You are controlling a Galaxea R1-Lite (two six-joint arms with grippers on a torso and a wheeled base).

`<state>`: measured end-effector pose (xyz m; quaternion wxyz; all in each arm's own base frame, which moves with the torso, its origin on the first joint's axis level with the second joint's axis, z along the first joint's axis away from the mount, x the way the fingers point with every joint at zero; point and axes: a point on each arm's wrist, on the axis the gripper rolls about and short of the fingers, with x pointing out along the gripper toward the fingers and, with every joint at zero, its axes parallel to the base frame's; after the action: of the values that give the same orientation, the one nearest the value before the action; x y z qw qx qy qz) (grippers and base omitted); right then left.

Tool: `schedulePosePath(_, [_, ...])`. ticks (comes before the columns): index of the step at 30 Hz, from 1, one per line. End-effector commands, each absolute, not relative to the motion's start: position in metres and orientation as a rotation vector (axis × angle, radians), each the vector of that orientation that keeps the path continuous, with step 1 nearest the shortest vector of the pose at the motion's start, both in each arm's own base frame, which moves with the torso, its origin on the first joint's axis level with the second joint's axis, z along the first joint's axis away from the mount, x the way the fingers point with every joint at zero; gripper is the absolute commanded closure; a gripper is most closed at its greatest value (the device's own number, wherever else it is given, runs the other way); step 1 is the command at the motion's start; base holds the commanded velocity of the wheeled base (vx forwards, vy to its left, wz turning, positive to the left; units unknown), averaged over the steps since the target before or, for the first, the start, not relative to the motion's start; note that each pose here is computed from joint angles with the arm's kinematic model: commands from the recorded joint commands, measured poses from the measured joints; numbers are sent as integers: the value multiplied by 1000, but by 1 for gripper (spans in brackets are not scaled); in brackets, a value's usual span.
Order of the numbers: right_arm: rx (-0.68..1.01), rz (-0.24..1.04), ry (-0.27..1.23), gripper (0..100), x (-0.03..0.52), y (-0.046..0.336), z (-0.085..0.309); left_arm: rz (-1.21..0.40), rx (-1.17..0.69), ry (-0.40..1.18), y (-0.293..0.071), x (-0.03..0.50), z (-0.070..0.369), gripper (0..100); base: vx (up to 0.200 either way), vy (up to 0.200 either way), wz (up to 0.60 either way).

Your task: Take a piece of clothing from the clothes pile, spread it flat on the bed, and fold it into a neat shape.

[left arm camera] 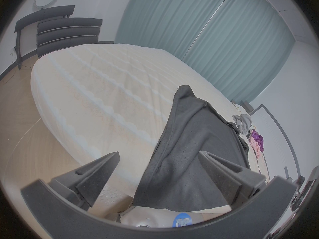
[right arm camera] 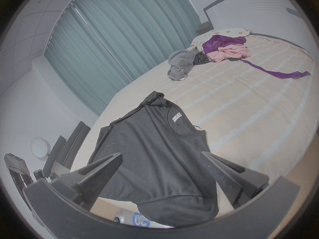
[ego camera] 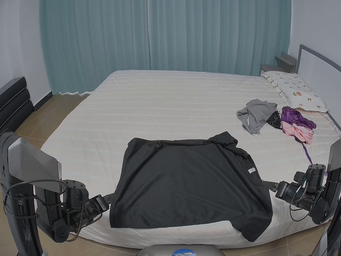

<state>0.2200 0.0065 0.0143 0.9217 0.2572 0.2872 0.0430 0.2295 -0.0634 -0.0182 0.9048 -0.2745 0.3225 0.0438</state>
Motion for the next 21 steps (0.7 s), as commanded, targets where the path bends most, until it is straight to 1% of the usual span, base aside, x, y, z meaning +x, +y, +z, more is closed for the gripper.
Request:
schedulePosePath(1, [529, 88, 597, 0, 216, 7, 14, 97, -563, 682, -63, 228, -21, 0, 0, 0, 0])
schedulePosePath(20, [529, 86, 598, 0, 216, 6, 14, 77, -553, 698, -68, 223, -21, 0, 0, 0, 0])
schedulePosePath(21, [529, 86, 598, 0, 216, 6, 14, 77, -554, 698, -68, 223, -21, 0, -200, 0, 0])
